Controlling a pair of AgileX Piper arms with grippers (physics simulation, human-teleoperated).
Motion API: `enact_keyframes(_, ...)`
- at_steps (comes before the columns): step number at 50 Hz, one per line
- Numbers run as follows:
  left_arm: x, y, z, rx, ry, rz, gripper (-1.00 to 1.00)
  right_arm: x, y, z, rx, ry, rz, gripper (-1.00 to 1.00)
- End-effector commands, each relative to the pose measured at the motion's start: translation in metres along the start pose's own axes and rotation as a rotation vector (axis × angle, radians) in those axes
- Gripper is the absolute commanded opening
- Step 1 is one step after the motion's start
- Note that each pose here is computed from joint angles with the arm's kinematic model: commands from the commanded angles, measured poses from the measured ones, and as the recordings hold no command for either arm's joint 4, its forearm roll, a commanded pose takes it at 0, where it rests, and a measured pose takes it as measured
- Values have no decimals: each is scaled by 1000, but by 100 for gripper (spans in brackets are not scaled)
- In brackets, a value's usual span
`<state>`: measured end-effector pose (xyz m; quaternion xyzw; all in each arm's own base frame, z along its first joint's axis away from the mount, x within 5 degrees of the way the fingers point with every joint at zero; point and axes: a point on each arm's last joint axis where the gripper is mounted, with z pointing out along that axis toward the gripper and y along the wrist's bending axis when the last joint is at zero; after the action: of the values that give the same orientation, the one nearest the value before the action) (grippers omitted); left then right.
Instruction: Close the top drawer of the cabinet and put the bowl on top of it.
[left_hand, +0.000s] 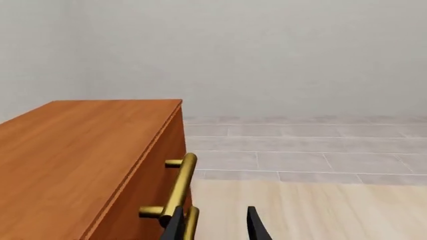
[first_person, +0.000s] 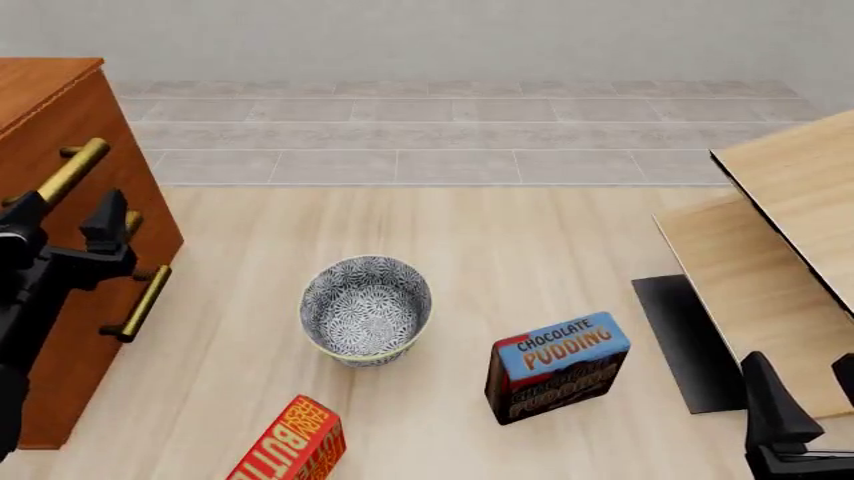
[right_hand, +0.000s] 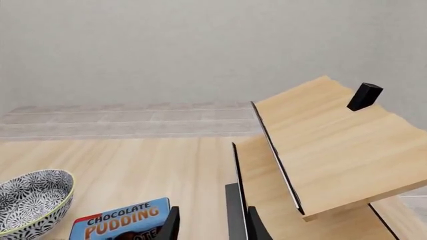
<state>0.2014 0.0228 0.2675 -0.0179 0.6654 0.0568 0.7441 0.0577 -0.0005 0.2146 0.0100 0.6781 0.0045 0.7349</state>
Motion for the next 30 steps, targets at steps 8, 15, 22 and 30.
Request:
enact_keyframes(8, 3, 25, -3, -133, 10, 16, 100, 1, 0, 0, 1, 0, -1, 100)
enact_keyframes(15, 2, 34, -3, -177, 11, 15, 100, 0, 0, -1, 4, -1, 3, 100)
enact_keyframes(22, 3, 39, -3, -199, 10, 17, 100, 1, 0, -1, 5, -2, 4, 100)
enact_keyframes(30, 4, 39, -5, -203, 8, 20, 100, 0, 0, -1, 6, -3, 6, 100)
